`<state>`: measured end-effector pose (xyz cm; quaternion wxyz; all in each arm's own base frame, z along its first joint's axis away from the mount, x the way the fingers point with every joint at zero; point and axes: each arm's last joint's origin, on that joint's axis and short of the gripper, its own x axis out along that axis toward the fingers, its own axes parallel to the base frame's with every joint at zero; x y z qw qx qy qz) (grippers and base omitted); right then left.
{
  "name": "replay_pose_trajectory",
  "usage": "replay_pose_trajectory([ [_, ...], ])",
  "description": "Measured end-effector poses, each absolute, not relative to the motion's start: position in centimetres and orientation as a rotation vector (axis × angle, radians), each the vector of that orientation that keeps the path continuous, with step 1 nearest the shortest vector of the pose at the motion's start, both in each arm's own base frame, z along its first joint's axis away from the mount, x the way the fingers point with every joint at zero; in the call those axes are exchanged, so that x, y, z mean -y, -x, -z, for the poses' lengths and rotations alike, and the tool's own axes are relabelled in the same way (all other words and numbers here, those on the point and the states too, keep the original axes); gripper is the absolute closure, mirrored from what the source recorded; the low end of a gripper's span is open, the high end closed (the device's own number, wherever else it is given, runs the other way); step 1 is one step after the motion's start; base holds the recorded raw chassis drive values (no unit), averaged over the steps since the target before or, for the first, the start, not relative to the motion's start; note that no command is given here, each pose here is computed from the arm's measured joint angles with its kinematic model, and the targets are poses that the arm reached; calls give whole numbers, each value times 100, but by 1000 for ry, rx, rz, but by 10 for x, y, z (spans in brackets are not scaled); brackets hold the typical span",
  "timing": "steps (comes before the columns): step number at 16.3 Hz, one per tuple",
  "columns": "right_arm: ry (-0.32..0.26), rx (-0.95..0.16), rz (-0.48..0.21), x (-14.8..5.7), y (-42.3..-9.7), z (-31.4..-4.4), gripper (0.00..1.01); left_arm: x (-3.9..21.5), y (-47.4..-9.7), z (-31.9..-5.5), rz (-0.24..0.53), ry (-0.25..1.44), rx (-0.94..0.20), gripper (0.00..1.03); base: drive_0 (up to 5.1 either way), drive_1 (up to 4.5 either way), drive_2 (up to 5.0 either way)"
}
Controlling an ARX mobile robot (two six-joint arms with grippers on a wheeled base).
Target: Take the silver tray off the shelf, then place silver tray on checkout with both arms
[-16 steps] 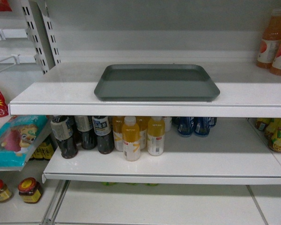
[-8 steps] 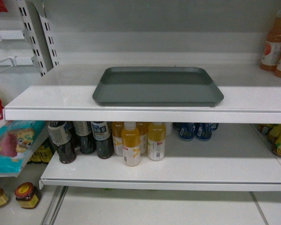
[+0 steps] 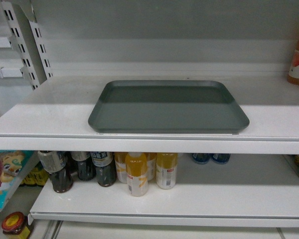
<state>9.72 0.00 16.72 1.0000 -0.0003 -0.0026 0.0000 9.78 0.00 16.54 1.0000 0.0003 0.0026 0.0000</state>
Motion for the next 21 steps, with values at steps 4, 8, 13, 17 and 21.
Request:
replay_pose_trajectory([
  [4, 1, 5, 0, 0, -97, -167, 3, 0, -98, -165, 0, -1, -5, 5, 0, 0, 0],
  [8, 1, 5, 0, 0, -97, -167, 3, 0, -98, -165, 0, -1, -5, 5, -1, 64, -66],
  [13, 1, 5, 0, 0, -97, -167, 3, 0, -98, -166, 0, -1, -4, 5, 4, 242, -235],
  [17, 1, 5, 0, 0, -97, -167, 3, 0, -98, -165, 0, -1, -5, 5, 14, 220, -192],
  [21, 1, 5, 0, 0, -97, -167, 3, 0, -98, -165, 0, -1, -5, 5, 14, 220, -192],
])
